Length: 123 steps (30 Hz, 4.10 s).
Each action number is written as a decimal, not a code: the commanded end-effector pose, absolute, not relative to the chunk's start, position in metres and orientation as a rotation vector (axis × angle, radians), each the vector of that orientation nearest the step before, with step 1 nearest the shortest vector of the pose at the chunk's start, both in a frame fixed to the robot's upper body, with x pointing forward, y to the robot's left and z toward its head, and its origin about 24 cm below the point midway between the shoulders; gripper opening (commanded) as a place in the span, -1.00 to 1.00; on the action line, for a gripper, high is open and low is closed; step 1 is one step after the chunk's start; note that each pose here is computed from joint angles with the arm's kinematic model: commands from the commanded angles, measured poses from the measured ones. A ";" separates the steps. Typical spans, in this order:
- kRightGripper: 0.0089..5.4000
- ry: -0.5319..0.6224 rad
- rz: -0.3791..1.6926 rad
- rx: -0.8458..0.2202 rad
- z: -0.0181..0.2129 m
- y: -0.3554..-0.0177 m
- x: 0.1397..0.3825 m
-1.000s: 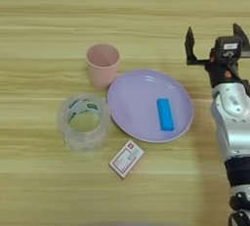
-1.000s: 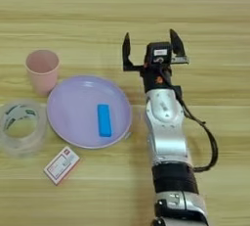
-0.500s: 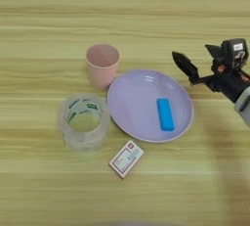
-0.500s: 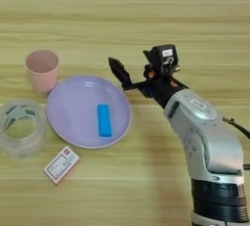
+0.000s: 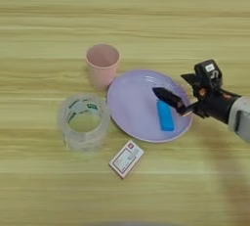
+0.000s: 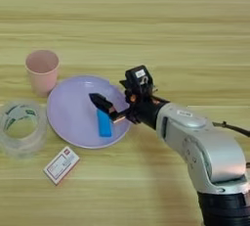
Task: Move the objects on the table
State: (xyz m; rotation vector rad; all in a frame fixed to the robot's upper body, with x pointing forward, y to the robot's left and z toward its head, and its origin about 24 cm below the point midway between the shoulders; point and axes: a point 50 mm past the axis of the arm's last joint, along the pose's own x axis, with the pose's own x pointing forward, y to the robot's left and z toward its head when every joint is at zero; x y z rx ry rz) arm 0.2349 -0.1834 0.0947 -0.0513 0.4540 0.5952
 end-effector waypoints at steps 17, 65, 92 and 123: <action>0.98 0.525 0.589 -0.211 0.089 -0.187 0.237; 0.32 0.518 0.648 -0.244 0.075 -0.173 0.242; -0.48 0.379 0.577 -0.160 0.088 -0.169 0.261; -0.48 0.328 0.145 -0.166 0.101 -0.260 0.286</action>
